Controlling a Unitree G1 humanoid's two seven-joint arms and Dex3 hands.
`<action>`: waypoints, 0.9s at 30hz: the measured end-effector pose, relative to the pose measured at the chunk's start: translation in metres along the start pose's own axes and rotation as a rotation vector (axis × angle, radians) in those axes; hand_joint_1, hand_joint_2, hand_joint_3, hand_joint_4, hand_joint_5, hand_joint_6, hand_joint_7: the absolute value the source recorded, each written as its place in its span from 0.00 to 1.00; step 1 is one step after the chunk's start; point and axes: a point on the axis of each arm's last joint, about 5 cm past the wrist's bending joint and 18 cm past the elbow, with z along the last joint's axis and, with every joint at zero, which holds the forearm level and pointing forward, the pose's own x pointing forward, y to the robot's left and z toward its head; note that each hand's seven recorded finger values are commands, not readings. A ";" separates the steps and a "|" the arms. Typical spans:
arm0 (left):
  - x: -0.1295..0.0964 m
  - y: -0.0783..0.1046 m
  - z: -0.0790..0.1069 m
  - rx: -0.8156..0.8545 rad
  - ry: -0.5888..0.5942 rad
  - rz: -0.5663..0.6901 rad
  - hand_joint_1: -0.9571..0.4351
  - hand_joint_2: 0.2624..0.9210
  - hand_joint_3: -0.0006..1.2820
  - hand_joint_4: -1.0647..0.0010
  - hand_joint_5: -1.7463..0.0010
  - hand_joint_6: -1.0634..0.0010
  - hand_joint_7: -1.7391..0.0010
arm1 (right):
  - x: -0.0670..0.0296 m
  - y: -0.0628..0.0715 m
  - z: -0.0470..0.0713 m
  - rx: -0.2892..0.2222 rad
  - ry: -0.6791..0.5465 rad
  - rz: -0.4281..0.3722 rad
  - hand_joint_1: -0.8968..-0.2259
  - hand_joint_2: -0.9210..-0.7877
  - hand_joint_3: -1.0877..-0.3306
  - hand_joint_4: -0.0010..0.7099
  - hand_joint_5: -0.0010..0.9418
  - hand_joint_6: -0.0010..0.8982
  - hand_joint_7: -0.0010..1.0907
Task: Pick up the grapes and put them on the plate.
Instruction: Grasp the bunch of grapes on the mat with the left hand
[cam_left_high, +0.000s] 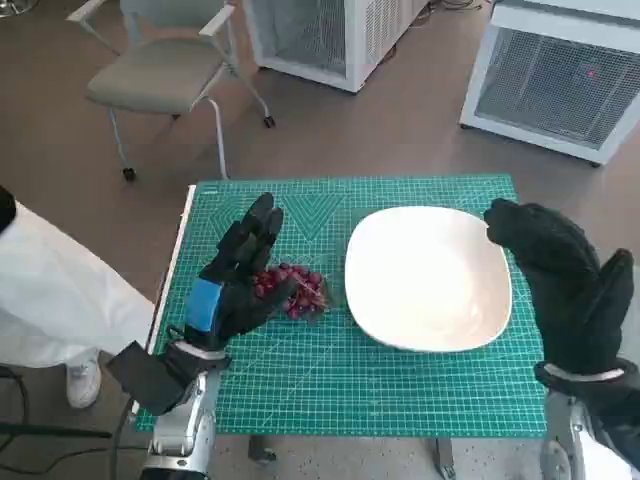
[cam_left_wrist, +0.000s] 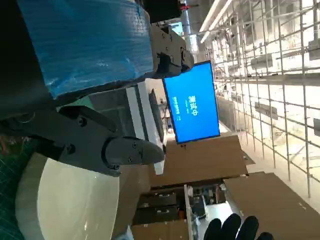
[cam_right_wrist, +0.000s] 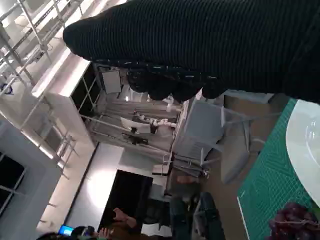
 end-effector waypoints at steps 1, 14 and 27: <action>0.000 0.000 0.000 0.000 0.000 0.000 0.46 1.00 0.21 0.81 1.00 0.73 1.00 | 0.0001 0.000 0.000 0.000 0.000 0.000 0.56 0.00 0.67 0.48 0.46 0.23 0.81; 0.000 0.001 0.000 0.004 0.001 -0.002 0.47 1.00 0.20 0.81 1.00 0.72 1.00 | 0.0000 -0.001 -0.002 0.002 0.007 0.006 0.56 0.00 0.67 0.48 0.46 0.23 0.81; 0.000 0.001 0.000 0.004 0.001 -0.003 0.47 1.00 0.19 0.81 1.00 0.72 1.00 | -0.0004 -0.002 -0.002 -0.001 0.004 0.003 0.56 0.00 0.67 0.49 0.46 0.23 0.81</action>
